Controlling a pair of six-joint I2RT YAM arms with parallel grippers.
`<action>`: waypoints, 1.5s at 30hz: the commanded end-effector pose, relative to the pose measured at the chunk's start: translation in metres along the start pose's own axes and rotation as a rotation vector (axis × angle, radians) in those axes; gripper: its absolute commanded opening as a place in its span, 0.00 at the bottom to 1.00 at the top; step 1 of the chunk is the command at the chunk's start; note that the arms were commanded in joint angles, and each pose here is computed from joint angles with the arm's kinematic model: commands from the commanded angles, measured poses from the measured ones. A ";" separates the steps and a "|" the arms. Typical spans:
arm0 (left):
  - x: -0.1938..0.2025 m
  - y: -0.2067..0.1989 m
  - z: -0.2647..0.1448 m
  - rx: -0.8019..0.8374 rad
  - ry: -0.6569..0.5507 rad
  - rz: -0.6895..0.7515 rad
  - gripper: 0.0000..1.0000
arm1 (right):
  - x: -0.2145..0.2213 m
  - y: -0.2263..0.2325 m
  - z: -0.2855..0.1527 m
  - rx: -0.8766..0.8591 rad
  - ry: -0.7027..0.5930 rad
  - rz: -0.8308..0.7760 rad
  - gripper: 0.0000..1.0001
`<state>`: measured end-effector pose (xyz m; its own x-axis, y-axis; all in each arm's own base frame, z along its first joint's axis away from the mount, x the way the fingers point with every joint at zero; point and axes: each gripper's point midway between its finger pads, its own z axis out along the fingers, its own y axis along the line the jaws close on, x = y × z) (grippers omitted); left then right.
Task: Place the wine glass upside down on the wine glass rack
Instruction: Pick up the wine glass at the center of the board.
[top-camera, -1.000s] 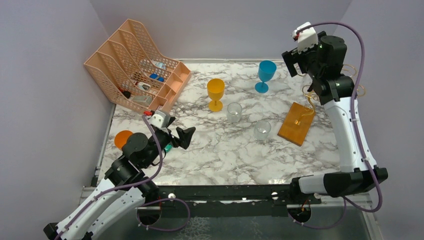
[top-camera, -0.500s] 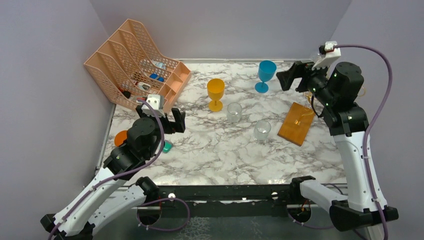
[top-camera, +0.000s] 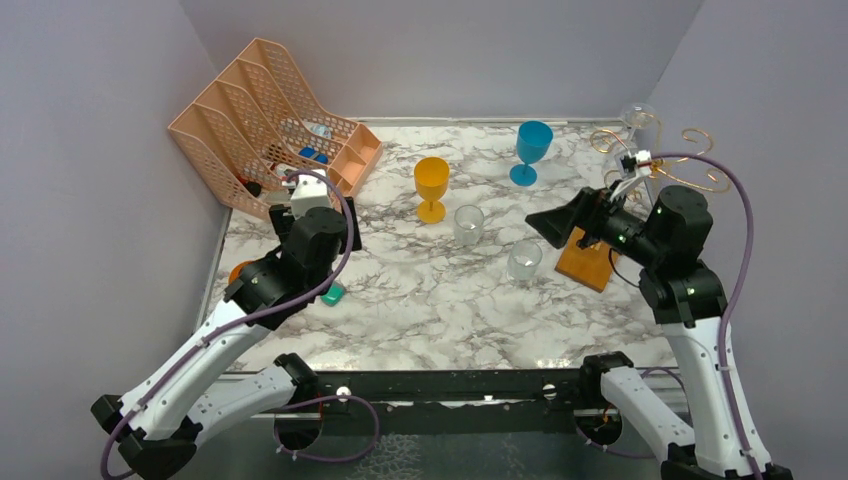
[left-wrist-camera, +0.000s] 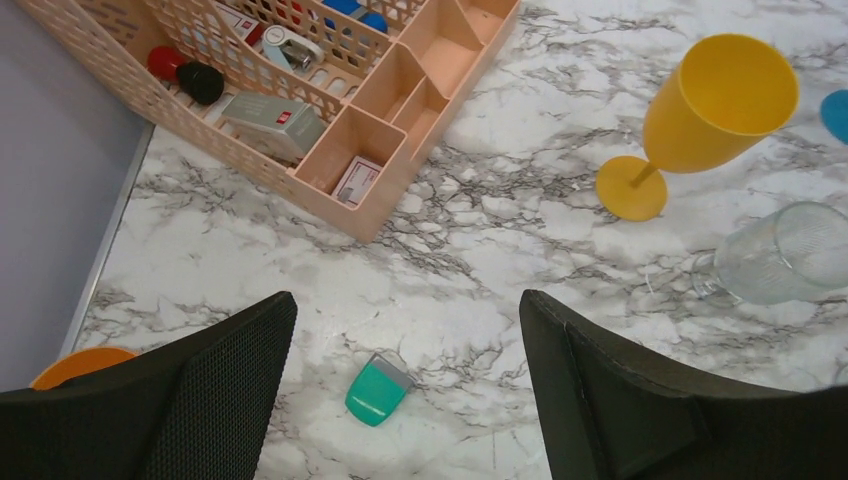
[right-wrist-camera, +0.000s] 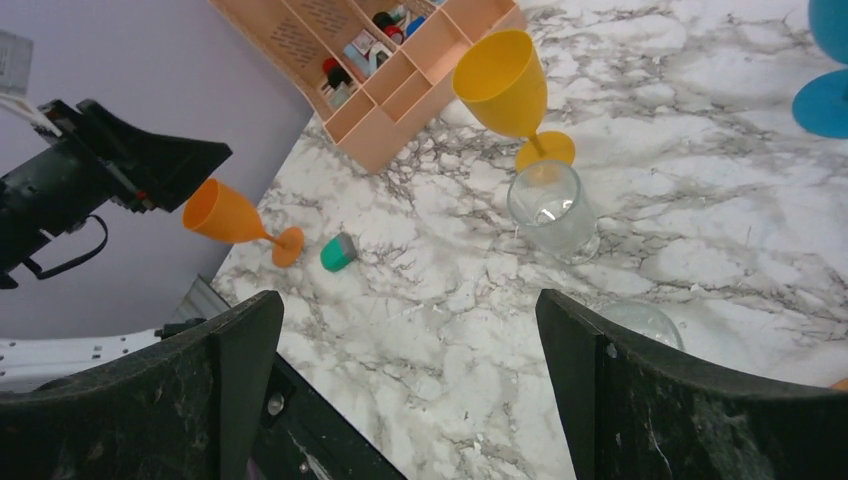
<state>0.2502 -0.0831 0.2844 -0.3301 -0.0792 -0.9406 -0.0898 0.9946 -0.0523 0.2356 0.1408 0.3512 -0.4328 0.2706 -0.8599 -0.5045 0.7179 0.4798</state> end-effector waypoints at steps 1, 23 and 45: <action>0.007 0.019 0.007 -0.133 0.020 0.008 0.86 | 0.018 0.011 -0.008 -0.072 0.003 0.000 0.99; 0.064 0.106 0.060 -0.423 0.347 -0.238 0.59 | 0.002 0.012 -0.039 0.065 -0.093 0.019 0.99; 0.078 0.160 0.036 -0.717 0.359 -0.335 0.51 | 0.010 0.008 -0.026 0.050 -0.048 0.041 0.94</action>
<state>0.2515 0.0614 0.1838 -0.4864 -0.4697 -0.7367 -0.7057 0.7084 0.0144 0.2080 0.1305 0.3468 -0.4210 0.3346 -0.8431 -0.4358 0.7406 0.5116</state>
